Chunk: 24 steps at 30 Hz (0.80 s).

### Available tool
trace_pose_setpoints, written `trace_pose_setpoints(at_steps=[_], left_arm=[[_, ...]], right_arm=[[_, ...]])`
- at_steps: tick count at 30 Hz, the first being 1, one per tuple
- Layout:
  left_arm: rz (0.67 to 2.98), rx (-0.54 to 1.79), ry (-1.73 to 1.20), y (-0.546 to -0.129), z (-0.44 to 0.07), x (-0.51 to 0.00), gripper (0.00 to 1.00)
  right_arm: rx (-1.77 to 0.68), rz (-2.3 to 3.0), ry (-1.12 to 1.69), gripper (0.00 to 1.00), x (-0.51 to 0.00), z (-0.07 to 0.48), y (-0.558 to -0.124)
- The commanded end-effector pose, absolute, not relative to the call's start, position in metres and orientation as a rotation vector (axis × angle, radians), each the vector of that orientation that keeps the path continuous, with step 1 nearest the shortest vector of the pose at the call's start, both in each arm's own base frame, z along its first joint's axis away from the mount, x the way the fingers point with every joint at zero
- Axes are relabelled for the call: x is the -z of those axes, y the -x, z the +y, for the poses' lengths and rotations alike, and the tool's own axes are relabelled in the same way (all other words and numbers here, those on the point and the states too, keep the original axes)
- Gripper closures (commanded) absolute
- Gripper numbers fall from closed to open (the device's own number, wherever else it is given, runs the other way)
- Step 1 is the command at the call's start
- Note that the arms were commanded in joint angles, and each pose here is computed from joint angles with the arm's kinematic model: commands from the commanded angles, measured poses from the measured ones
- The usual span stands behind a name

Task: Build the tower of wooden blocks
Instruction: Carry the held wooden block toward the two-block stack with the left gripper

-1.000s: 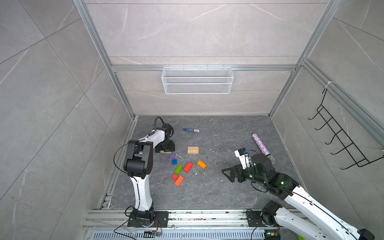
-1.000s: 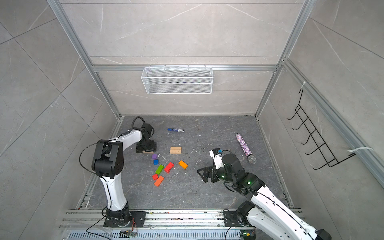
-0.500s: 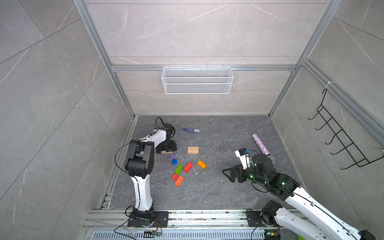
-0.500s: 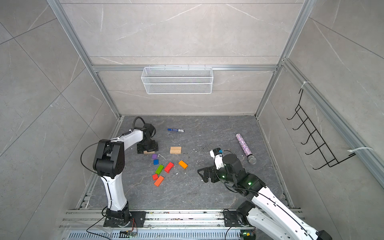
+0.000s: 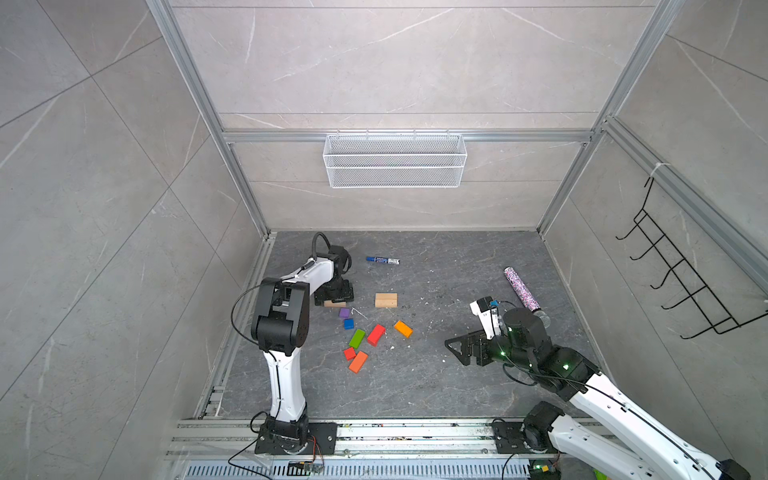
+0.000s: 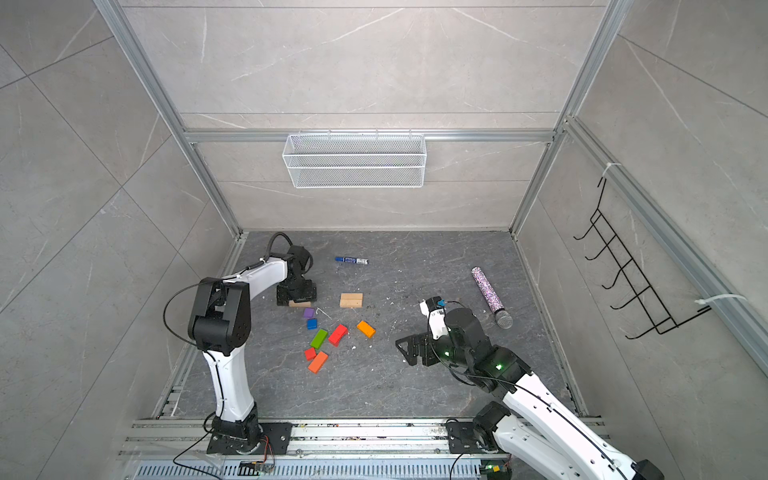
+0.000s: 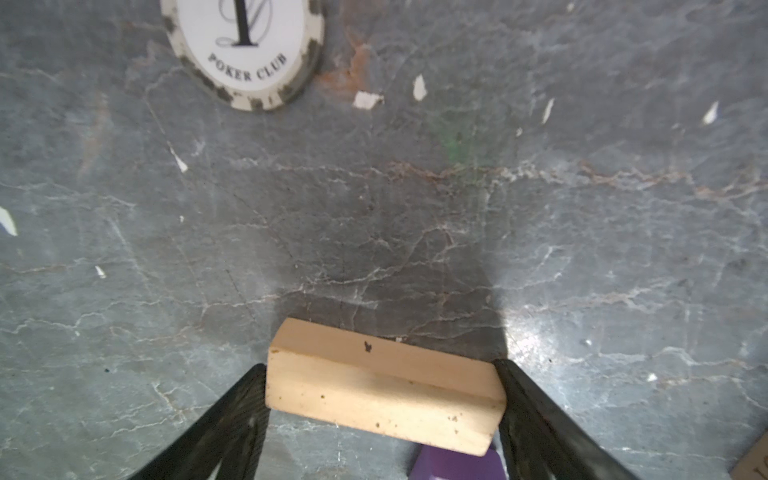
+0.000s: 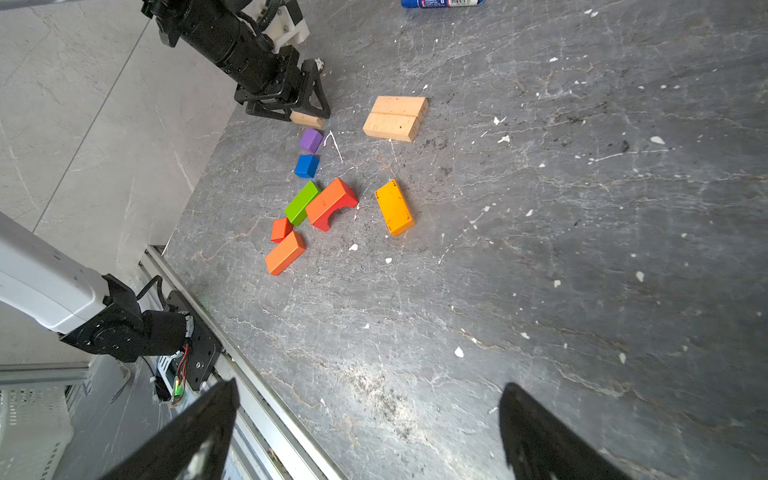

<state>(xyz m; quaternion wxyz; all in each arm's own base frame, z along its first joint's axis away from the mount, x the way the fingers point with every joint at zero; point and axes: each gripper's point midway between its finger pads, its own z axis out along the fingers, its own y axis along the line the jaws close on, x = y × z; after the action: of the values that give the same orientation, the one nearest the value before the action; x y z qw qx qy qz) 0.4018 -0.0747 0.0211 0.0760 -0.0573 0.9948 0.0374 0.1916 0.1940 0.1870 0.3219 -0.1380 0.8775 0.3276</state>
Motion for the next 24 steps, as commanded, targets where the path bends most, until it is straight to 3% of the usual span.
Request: trace_pose_setpoints(at_steps=[1, 6, 12, 24], left_arm=[[3.096, -0.164, 0.178, -0.372, -0.072, 0.005, 0.22], [3.085, -0.163, 0.186, -0.366, -0.077, -0.003, 0.34], [3.020, -0.086, 0.185, -0.372, -0.091, -0.031, 0.40], [2.898, 0.025, 0.137, -0.376, -0.118, -0.085, 0.41]], right_arm=[[-0.840, 2.305, 0.383, 0.01, -0.188, 0.193, -0.190], [-0.839, 2.307, 0.378, 0.01, -0.186, 0.191, -0.189], [-0.872, 2.312, 0.330, 0.01, -0.175, 0.191, -0.187], [-0.879, 2.316, 0.295, 0.01, -0.172, 0.195, -0.194]])
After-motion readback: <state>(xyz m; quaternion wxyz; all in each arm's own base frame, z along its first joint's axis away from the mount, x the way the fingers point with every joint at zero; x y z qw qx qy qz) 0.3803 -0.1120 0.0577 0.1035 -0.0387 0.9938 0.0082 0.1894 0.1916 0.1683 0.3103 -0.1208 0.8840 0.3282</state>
